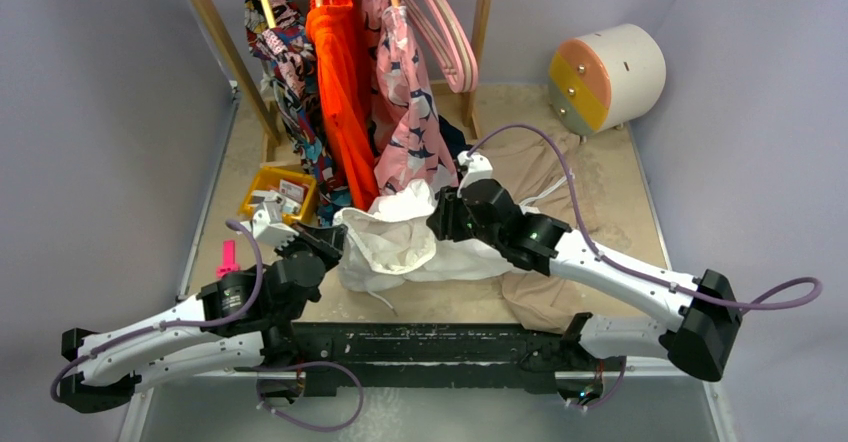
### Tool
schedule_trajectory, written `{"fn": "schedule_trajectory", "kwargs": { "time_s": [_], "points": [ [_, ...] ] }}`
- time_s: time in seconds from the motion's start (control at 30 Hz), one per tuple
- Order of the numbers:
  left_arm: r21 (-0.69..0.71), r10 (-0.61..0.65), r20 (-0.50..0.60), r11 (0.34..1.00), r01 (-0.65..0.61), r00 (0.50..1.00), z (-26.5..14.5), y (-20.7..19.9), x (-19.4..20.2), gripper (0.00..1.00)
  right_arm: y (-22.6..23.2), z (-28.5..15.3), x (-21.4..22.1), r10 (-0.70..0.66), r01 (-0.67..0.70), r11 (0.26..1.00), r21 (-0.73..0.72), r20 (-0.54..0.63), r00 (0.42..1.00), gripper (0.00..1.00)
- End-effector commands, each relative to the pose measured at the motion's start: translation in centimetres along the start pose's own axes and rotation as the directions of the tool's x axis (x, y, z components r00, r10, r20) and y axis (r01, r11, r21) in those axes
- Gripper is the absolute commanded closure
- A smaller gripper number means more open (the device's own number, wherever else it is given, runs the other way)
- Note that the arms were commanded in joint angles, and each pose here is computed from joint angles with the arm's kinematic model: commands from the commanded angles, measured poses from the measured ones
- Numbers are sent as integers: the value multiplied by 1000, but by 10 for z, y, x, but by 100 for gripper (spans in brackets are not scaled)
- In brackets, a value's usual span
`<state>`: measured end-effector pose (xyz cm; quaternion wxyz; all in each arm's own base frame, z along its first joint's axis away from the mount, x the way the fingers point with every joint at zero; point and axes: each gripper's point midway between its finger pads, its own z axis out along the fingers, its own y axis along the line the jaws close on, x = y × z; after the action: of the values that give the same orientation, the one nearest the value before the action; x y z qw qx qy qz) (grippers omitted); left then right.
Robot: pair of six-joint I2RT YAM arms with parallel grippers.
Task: Place the shorts on the hanger
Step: Adjust the shorts at the center of the board.
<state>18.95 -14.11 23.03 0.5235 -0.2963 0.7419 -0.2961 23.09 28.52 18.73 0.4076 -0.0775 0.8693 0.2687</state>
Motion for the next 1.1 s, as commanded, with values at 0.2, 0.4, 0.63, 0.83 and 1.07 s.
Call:
{"fn": "schedule_trajectory", "kwargs": {
  "time_s": [0.2, 0.4, 0.63, 0.83, 1.07],
  "points": [
    [-2, -90, 53, 996, 90, 994, 5, -7, -6, 100, 23, -21, 25, 65, -70, 968, -239, -28, 997, 40],
    [-3, -84, 50, 996, 85, 995, 5, -8, -5, 100, 24, -9, 37, 80, -92, 964, -249, -59, 995, 40],
    [-3, -70, 40, 998, 70, 997, 1, -7, -8, 100, 17, 8, 22, 81, -85, 987, -138, -34, 996, 77],
    [20, -4, 32, 1000, 4, 999, -11, -13, -26, 100, 12, -37, -54, -20, 23, 1000, -20, 140, 990, 100],
    [57, 92, -23, 994, -90, 996, -19, -12, -25, 91, 8, -67, -66, -56, 56, 998, 9, 125, 991, 100]
  ]
}}
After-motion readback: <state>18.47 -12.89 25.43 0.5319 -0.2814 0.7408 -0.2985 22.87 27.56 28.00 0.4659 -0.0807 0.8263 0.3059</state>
